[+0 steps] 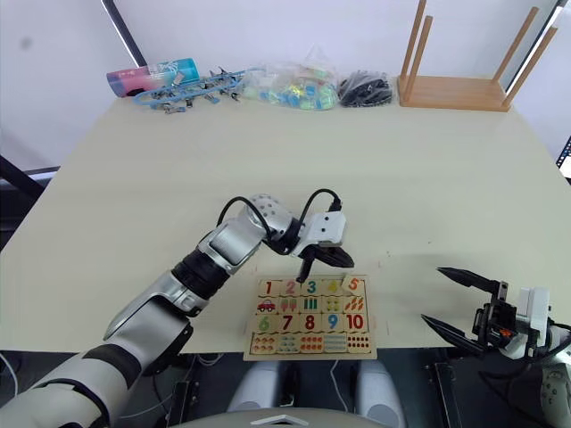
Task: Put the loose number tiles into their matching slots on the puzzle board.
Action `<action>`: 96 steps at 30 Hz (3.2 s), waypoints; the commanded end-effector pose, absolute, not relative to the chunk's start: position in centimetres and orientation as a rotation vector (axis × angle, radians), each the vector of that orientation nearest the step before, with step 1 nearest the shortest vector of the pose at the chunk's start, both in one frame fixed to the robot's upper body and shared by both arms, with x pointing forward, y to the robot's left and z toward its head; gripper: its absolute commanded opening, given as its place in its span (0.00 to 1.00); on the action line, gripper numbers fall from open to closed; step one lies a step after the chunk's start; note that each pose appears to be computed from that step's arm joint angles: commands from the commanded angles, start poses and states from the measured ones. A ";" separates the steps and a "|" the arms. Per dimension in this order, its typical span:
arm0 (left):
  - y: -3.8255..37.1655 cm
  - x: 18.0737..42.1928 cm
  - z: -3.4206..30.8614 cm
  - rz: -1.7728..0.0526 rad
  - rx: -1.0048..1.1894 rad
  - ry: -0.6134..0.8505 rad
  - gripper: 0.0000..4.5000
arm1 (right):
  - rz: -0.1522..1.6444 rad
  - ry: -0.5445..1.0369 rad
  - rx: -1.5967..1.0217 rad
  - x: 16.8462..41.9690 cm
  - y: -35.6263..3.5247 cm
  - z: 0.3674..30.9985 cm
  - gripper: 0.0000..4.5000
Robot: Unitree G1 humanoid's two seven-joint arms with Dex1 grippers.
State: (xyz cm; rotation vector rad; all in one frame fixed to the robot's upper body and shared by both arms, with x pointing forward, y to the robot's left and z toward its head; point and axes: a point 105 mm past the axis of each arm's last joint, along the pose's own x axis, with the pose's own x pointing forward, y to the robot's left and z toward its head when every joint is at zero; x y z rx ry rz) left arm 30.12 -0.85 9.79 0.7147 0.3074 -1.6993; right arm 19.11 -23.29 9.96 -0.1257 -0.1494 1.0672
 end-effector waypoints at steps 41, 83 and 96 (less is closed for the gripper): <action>-0.3 28.8 9.8 -1.746 0.730 0.298 0.02 | 1.063 -0.178 -0.162 19.4 -23.7 10.8 1.00; 9.0 32.0 14.3 -1.409 0.302 0.095 0.02 | 1.041 -0.171 -0.151 19.5 -24.1 10.1 1.00; 20.0 29.7 12.6 -1.024 0.210 0.092 0.52 | 0.993 -0.148 -0.173 19.8 -25.7 9.9 1.00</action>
